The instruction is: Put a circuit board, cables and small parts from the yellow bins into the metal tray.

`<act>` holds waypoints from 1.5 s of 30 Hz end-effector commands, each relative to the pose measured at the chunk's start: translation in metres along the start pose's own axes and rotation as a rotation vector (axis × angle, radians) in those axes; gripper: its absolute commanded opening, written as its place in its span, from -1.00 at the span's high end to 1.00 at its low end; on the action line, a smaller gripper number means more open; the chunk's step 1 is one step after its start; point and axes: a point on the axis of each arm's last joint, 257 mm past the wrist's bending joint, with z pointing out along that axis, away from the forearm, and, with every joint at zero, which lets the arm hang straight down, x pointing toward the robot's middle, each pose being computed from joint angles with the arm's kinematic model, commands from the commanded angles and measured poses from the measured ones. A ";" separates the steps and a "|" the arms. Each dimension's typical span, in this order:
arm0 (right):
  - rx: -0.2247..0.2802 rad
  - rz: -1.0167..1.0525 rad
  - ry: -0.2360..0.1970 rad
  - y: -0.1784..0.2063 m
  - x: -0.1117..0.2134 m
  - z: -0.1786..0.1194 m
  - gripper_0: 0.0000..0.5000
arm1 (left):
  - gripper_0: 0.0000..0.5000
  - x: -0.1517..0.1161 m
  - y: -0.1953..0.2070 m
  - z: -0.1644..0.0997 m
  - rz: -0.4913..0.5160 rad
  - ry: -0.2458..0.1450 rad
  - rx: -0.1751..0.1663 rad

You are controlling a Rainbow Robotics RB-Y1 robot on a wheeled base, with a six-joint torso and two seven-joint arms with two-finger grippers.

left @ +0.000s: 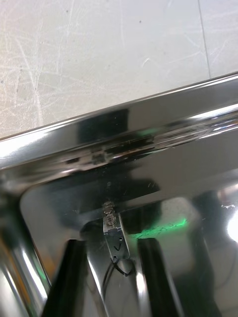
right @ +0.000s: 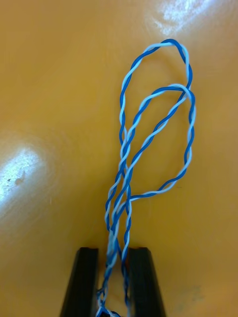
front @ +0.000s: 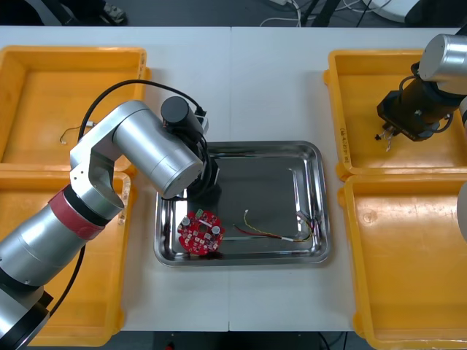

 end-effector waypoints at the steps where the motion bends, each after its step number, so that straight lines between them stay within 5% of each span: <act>1: -0.057 0.023 -0.018 0.025 -0.007 -0.010 0.91 | -1.00 0.002 -0.024 0.001 -0.071 -0.016 0.044; 8: -0.057 0.015 -0.029 0.026 -0.011 -0.013 1.00 | -1.00 0.000 -0.024 -0.002 -0.072 -0.022 0.041; 17: -0.047 -0.032 -0.058 0.029 -0.028 -0.050 1.00 | -1.00 -0.008 -0.010 -0.038 -0.026 0.030 -0.044; 23: -0.028 -0.078 -0.039 0.028 -0.028 -0.084 1.00 | -1.00 -0.026 -0.001 -0.065 -0.049 0.045 -0.022; 35: 0.035 -0.212 0.031 0.014 -0.005 -0.159 1.00 | -1.00 -0.054 0.058 -0.109 -0.048 0.065 -0.055; 40: -0.024 -0.294 -0.060 0.028 -0.008 -0.181 1.00 | -1.00 -0.064 0.085 -0.122 -0.083 0.045 -0.061; 45: -0.084 -0.364 -0.093 0.038 0.003 -0.191 1.00 | -1.00 -0.069 0.108 -0.126 -0.067 0.066 -0.070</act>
